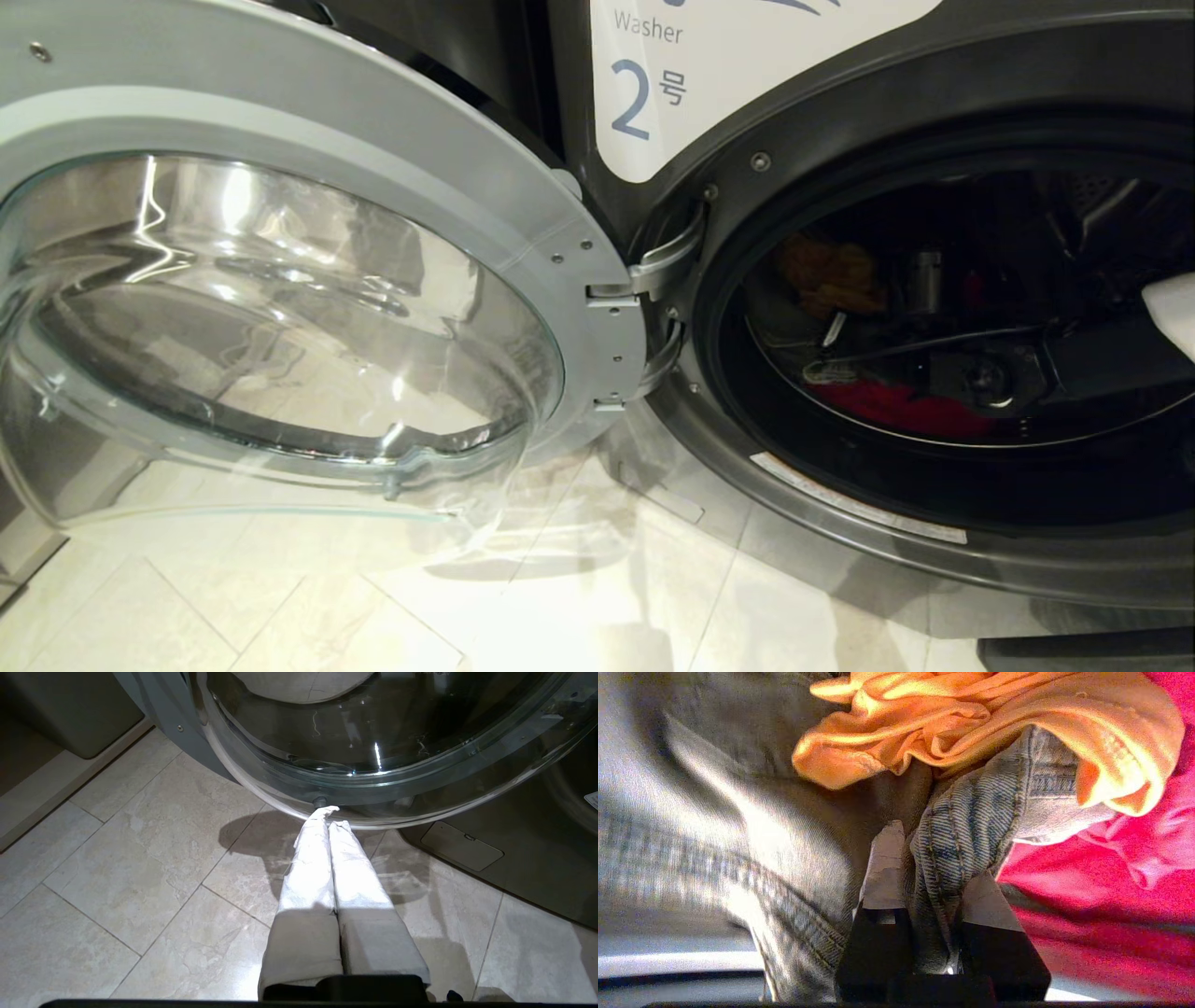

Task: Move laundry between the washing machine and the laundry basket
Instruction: Pick a cloth and place it into the basket

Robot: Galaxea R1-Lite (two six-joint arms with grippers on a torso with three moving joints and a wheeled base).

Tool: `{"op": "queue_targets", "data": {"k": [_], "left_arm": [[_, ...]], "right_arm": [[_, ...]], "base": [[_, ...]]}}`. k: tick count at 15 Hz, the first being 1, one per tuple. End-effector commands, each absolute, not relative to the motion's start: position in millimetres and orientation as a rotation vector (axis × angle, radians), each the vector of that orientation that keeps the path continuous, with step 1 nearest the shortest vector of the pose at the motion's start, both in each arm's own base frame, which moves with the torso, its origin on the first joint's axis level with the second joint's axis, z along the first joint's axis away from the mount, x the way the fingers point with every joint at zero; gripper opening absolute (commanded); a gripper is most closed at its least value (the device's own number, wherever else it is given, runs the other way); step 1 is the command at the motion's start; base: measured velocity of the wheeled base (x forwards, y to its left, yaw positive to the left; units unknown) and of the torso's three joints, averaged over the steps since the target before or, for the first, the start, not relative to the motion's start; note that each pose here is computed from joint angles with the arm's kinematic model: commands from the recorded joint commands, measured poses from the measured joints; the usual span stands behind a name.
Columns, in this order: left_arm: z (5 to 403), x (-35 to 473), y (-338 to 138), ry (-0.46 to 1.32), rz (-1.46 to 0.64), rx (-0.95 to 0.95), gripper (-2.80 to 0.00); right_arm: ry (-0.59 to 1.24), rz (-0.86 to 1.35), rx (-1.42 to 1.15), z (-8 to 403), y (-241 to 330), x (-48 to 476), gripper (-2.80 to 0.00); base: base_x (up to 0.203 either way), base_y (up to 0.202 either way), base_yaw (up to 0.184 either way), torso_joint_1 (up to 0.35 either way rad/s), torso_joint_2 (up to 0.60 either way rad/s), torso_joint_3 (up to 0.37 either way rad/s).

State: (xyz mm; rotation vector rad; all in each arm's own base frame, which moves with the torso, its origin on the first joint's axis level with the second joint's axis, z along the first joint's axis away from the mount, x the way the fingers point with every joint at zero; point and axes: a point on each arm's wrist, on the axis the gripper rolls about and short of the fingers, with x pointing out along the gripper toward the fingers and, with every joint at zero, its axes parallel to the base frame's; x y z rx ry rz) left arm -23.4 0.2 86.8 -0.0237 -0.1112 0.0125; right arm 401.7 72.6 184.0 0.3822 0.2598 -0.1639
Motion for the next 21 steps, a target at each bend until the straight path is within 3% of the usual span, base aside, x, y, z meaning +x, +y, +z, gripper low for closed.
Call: {"op": "queue_targets", "data": {"k": [1, 10, 21], "left_arm": [[76, -20, 0, -0.071, 0.013, -0.023, -2.80], [76, -20, 0, -0.071, 0.014, -0.025, -2.80], [76, -20, 0, -0.071, 0.013, -0.023, -2.80]], "right_arm": [[0.214, -0.149, 0.395, 209, 69, 372, -2.80], [0.278, -0.116, 0.359, 208, 60, 280, -2.80], [0.348, -0.034, 0.301, 192, 73, 245, -2.80]], "base": [[0.000, 0.000, 0.000, 0.000, 0.00, 0.000], [0.000, 0.000, 0.000, 0.000, 0.00, 0.000], [0.000, 0.000, 0.000, -0.001, 0.00, 0.001]]}}
